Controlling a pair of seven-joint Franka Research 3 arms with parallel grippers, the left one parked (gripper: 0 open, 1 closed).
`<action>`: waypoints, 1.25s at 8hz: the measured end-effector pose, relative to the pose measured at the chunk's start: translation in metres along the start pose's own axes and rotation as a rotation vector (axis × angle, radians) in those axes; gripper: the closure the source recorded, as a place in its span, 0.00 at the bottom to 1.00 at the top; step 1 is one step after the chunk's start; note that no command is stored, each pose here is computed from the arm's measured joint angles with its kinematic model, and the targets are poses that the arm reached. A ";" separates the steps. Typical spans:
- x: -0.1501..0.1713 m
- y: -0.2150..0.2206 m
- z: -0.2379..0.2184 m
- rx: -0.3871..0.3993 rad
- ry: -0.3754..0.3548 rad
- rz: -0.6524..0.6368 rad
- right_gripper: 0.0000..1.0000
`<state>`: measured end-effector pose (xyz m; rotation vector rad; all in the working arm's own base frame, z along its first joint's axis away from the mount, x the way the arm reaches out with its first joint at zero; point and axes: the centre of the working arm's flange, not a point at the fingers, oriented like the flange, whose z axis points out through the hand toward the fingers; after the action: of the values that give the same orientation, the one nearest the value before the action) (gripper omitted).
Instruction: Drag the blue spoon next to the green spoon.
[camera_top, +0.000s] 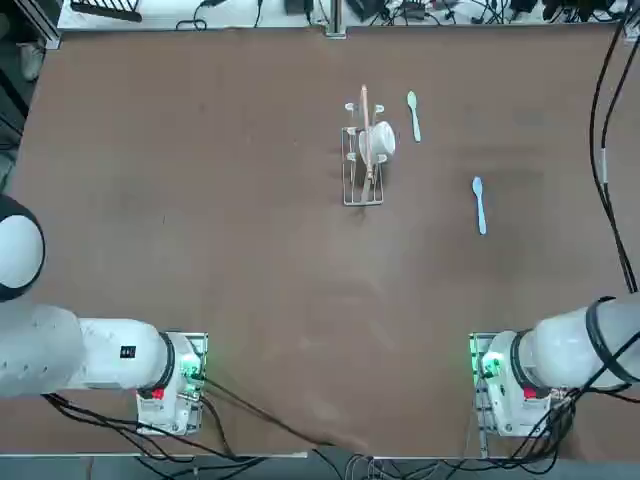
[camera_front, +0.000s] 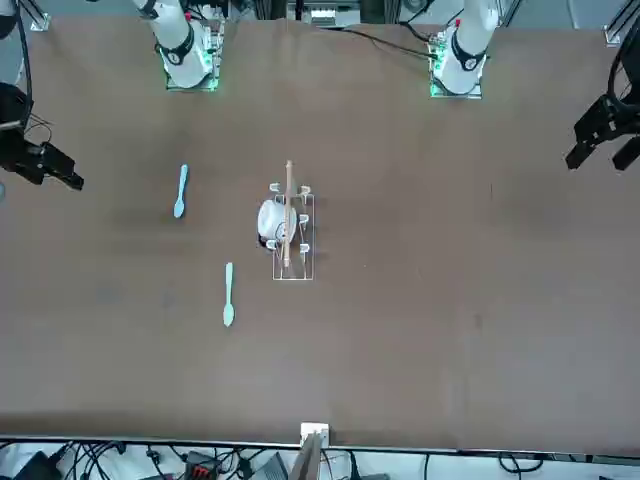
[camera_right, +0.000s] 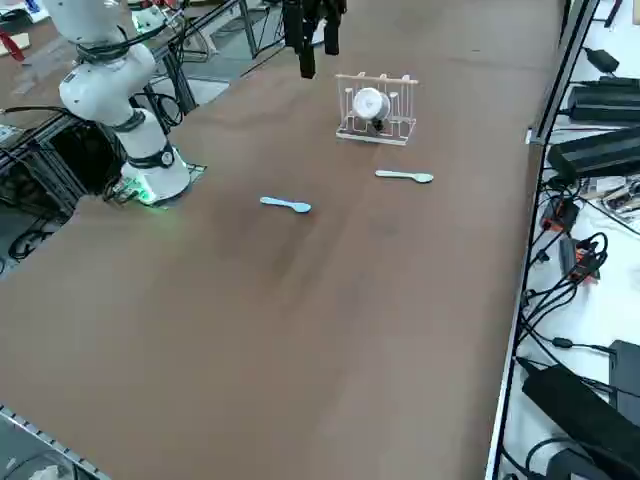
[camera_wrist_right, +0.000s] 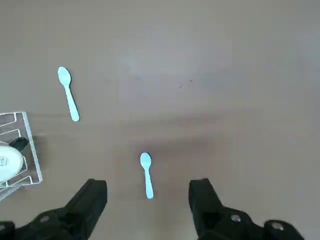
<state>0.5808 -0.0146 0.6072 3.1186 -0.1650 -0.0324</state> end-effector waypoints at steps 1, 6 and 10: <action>0.000 0.000 0.000 0.000 0.000 0.000 0.00; 0.005 -0.003 0.029 -0.008 -0.088 -0.004 0.00; 0.023 -0.034 0.165 -0.016 -0.120 -0.044 0.00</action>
<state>0.6035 0.0138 0.4408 3.1045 -0.0968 -0.2213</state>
